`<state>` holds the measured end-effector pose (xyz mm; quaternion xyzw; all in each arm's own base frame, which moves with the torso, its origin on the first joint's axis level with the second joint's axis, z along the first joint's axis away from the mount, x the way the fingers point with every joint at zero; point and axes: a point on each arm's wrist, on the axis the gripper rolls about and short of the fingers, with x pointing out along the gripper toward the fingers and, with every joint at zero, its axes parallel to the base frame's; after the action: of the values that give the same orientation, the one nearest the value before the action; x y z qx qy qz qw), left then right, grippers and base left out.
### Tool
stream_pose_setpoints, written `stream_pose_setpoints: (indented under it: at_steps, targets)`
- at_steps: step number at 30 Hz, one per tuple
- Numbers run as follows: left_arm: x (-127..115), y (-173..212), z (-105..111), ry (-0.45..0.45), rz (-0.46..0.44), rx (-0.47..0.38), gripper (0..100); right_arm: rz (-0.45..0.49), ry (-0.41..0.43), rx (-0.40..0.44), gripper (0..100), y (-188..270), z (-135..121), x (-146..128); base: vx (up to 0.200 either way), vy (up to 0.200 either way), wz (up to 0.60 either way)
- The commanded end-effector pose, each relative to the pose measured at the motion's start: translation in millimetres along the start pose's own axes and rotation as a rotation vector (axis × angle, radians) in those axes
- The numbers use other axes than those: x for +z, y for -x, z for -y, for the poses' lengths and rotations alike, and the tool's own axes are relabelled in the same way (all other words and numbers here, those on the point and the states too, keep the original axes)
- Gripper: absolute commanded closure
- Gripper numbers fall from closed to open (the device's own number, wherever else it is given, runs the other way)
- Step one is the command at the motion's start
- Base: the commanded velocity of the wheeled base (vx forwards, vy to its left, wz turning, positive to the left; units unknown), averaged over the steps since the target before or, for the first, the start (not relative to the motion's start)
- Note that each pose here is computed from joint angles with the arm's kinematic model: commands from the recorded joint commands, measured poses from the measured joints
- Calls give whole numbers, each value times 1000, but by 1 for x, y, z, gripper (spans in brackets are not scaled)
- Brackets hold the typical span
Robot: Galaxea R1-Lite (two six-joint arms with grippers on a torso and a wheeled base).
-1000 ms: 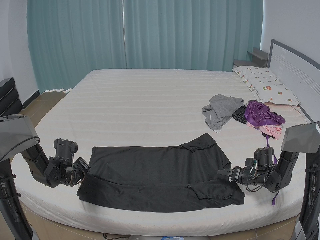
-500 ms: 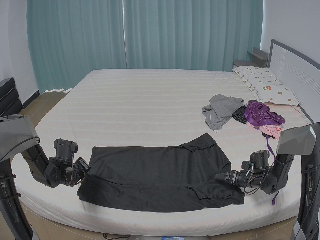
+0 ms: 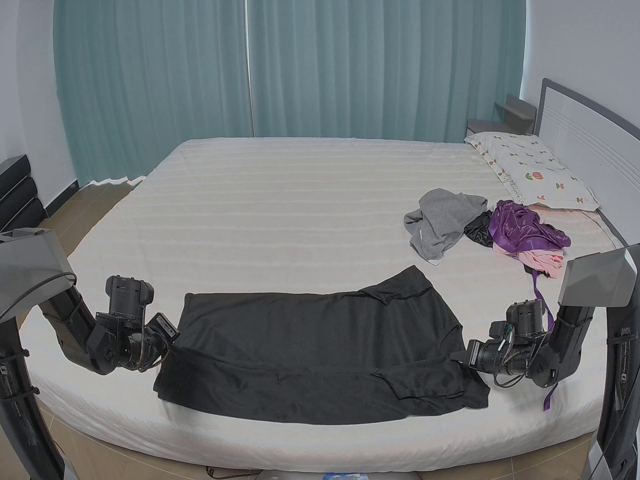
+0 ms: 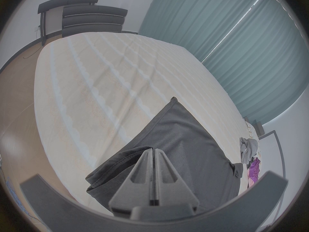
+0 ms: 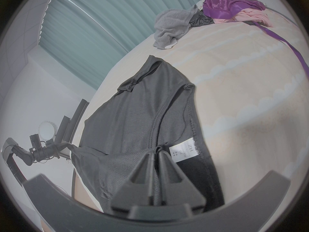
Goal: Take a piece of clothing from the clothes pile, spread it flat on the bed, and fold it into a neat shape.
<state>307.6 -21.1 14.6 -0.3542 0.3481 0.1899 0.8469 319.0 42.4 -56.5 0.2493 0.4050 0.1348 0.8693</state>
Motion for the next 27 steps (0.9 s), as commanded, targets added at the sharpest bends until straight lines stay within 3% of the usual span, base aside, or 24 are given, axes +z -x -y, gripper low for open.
stream_pose_setpoints:
  at_steps: [1,16,27]
  targets:
    - [2,4,1,3,6,-4,100,26,-4,2,100,9,-1,6,0,0,0]
    - [7,34,-16,26,-30,4,100,99,-3,41,100,77,-20,-2,0,0,0]
    - [14,57,-35,-15,-22,19,100,121,16,61,100,110,-35,-10,0,0,0]
